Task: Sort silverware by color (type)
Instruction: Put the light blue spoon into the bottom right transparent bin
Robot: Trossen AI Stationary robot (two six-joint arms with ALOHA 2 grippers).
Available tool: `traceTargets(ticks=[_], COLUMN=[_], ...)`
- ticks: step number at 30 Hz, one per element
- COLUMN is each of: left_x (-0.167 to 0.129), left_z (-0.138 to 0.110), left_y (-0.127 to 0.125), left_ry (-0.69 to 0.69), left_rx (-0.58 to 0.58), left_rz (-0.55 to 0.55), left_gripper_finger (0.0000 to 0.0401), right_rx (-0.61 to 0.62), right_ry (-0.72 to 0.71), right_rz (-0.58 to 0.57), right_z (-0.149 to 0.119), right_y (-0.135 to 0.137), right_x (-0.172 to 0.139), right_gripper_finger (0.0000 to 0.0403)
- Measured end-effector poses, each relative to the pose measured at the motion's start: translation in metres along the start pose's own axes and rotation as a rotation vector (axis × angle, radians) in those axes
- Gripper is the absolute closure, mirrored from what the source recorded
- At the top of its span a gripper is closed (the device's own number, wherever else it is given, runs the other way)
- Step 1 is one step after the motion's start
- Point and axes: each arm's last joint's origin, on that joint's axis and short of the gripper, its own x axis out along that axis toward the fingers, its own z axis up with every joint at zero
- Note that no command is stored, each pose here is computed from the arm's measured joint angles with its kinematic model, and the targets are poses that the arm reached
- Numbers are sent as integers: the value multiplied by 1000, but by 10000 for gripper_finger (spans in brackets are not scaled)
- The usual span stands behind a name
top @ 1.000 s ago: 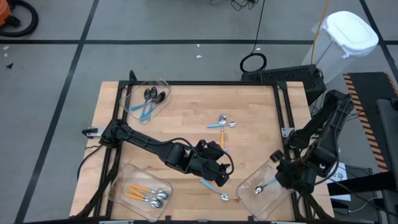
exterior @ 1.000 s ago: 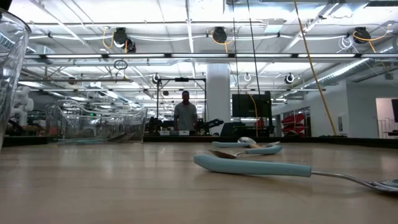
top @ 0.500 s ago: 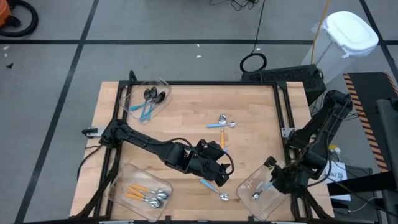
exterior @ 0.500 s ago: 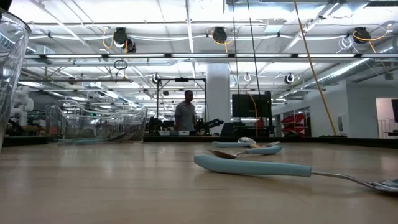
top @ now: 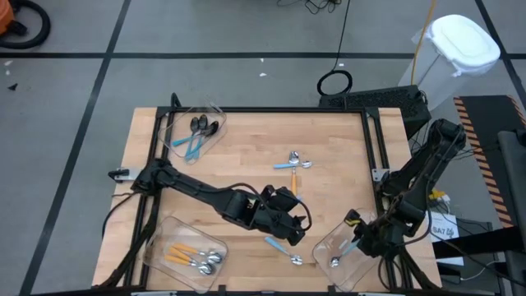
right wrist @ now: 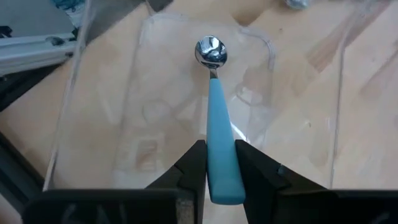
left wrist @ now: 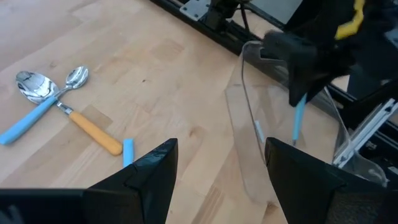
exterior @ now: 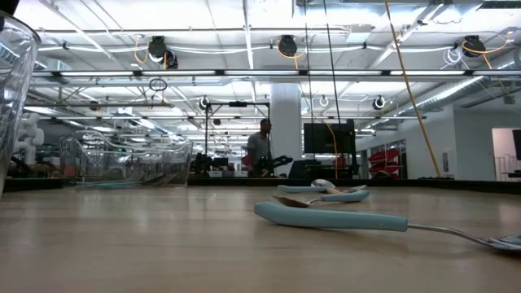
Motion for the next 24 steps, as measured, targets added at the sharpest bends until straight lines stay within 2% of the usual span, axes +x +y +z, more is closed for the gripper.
traceTargets(ticks=[19,24], left_x=[8,8], left_z=[-4,-4], left_y=[-2,-2], left_ry=[6,6], left_rx=[-15,-14], left_rz=[-14,-14], left_gripper_finger=[162,162], right_rx=[-39,-58], right_ry=[-40,-29], right_rz=[-6,-16], right_z=[-10,-9], right_y=[-3,-5], right_x=[19,22], right_gripper_finger=[336,325])
